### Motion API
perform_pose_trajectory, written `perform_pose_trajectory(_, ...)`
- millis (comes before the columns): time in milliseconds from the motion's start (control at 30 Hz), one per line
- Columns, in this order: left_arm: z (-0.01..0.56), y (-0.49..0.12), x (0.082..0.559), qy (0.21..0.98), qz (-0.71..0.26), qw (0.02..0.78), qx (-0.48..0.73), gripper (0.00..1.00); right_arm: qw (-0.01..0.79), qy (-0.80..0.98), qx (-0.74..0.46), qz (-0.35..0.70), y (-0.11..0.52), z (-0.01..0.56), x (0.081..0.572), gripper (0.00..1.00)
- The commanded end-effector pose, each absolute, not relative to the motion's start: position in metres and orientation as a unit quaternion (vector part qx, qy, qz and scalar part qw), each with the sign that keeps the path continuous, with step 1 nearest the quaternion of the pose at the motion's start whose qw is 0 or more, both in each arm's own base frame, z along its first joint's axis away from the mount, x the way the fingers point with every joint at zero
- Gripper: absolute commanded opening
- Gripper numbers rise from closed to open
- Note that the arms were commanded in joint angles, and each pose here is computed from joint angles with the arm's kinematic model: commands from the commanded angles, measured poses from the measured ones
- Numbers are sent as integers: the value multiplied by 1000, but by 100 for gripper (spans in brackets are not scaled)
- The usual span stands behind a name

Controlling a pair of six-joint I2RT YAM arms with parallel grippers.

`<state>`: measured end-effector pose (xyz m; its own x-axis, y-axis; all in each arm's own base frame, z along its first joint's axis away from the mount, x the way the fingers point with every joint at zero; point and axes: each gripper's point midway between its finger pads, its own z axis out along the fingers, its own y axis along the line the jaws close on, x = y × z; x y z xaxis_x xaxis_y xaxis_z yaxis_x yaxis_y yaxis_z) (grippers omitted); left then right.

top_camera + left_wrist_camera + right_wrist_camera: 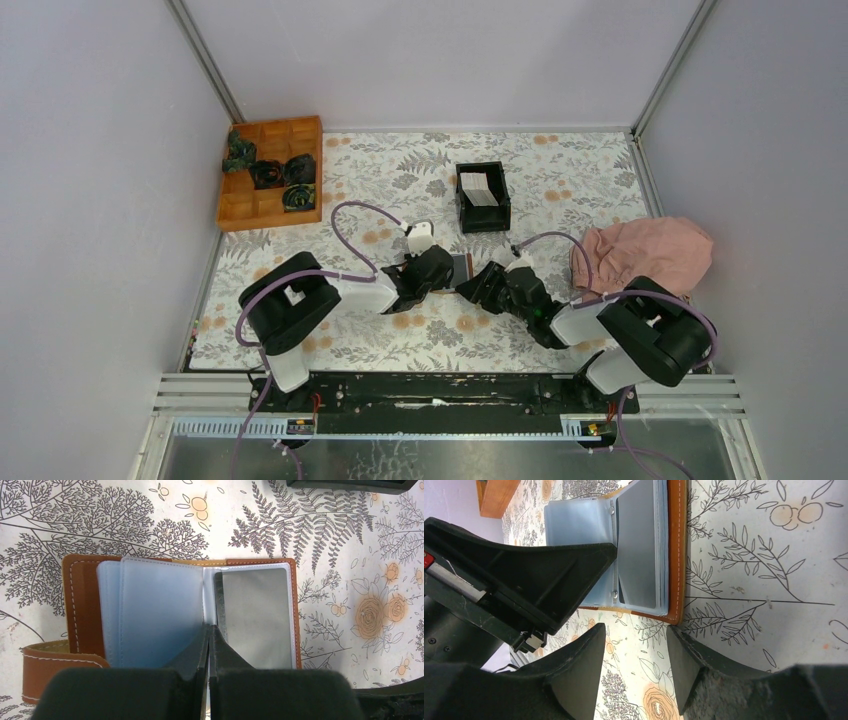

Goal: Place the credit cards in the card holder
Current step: Insert the credit card into the card holder.

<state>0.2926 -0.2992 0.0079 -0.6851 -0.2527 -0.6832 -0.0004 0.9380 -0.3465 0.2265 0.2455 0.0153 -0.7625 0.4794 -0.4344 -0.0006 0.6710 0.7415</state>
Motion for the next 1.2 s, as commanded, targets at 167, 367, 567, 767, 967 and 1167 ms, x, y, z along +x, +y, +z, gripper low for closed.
perform_pose_trajectory(167,-73,-220,235,962,-10,273,-22,0,236,939,199,153,160,-70,163,57)
perform_pose_trajectory(367,-77,-219,234,963,-8,268,-21,0,270,929,224,122,138,-59,165,57)
perform_pose_trajectory(567,-79,-221,234,964,-14,264,-21,0,283,928,217,106,141,-58,177,57)
perform_pose_trajectory(767,-78,-219,235,964,-16,263,-22,0,269,932,210,121,160,-63,185,57)
perform_pose_trajectory(967,-76,-221,237,964,-24,263,-22,0,246,935,208,147,172,-71,180,57)
perform_pose_trajectory(1167,-78,-224,235,966,-34,257,-23,0,240,926,215,197,180,-75,172,57)
